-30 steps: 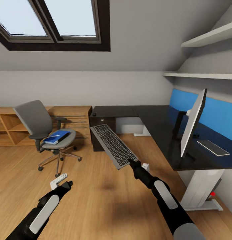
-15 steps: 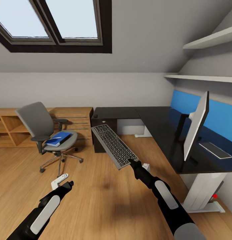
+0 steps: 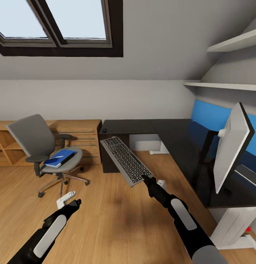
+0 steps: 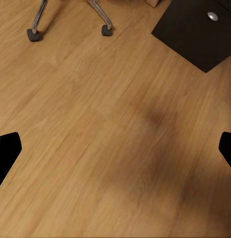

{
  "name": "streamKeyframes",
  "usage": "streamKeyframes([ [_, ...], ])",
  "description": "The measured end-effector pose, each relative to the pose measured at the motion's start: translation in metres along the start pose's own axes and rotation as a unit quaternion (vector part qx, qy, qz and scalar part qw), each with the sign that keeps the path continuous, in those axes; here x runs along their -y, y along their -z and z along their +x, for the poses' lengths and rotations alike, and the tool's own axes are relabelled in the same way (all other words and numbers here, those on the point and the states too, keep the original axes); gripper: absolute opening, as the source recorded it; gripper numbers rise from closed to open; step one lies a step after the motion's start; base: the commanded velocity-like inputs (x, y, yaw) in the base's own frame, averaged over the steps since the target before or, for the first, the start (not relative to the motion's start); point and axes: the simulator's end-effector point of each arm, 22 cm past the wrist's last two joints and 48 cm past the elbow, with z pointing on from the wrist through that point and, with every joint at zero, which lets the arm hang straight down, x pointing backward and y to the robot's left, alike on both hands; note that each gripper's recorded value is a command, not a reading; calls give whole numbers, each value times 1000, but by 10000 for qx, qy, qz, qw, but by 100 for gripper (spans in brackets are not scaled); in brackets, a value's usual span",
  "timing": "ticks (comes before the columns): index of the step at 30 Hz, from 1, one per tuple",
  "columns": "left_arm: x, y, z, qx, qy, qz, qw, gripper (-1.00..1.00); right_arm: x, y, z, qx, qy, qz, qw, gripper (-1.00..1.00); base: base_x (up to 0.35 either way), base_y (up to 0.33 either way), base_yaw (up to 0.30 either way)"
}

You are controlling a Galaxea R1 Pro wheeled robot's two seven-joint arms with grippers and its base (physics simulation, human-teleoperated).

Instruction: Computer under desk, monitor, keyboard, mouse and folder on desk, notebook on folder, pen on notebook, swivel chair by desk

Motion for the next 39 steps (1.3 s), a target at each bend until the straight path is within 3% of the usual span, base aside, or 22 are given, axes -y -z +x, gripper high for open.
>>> streamKeyframes([
  [39,1,0,2,-18,-21,14,10000,100,6,-1,0,44,-21,56,10000,-100,321,0,0],
])
